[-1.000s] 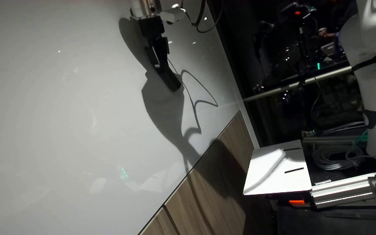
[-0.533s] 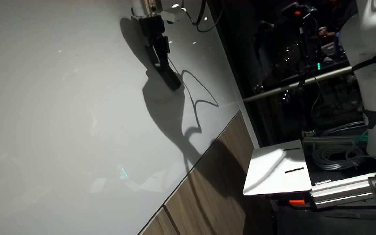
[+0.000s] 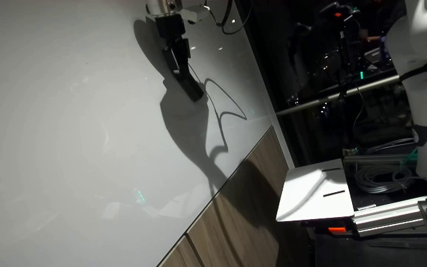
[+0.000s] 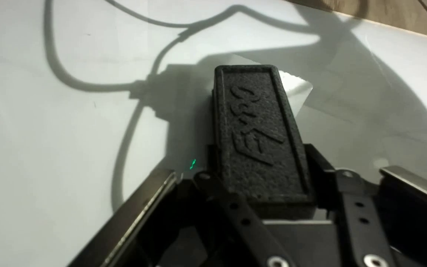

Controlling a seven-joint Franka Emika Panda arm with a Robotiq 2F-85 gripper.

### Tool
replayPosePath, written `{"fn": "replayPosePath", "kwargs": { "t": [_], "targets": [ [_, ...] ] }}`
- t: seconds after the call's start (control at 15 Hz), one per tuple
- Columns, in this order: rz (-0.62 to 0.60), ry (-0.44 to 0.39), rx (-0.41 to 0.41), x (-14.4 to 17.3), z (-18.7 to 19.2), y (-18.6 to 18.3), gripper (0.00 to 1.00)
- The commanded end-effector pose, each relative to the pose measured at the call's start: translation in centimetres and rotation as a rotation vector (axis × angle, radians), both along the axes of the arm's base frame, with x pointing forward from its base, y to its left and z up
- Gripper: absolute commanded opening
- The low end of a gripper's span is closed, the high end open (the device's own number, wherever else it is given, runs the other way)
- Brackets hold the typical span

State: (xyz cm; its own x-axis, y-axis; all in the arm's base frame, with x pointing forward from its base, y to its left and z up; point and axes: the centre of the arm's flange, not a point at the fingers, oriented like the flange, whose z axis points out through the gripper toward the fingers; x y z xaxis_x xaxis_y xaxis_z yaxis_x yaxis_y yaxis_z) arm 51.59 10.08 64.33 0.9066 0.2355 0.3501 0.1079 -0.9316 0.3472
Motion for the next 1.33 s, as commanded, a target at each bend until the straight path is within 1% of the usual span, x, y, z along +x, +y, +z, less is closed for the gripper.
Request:
{"fn": "replayPosePath", "kwargs": {
  "t": [0.0, 0.13, 0.33, 0.53, 0.73, 0.93, 1.13, 1.27],
  "targets": [
    [0.069, -0.067, 0.021, 0.7, -0.3, 3.8, 0.31],
    [0.103, -0.071, 0.030, 0.2, -0.7, 5.9, 0.31],
    [0.140, -0.083, 0.031, -0.1, -0.9, 7.9, 0.31],
    [0.158, -0.093, 0.013, 0.0, -0.9, 8.3, 0.31],
    [0.137, -0.104, -0.006, 0.9, 0.2, 6.7, 0.31],
    [0.093, -0.100, -0.001, 1.3, 1.1, 4.0, 0.31],
    [0.036, -0.077, -0.001, 0.9, -0.3, 1.0, 0.31],
    [-0.012, -0.043, 0.008, 0.0, -2.3, -0.9, 0.31]
  ]
}}
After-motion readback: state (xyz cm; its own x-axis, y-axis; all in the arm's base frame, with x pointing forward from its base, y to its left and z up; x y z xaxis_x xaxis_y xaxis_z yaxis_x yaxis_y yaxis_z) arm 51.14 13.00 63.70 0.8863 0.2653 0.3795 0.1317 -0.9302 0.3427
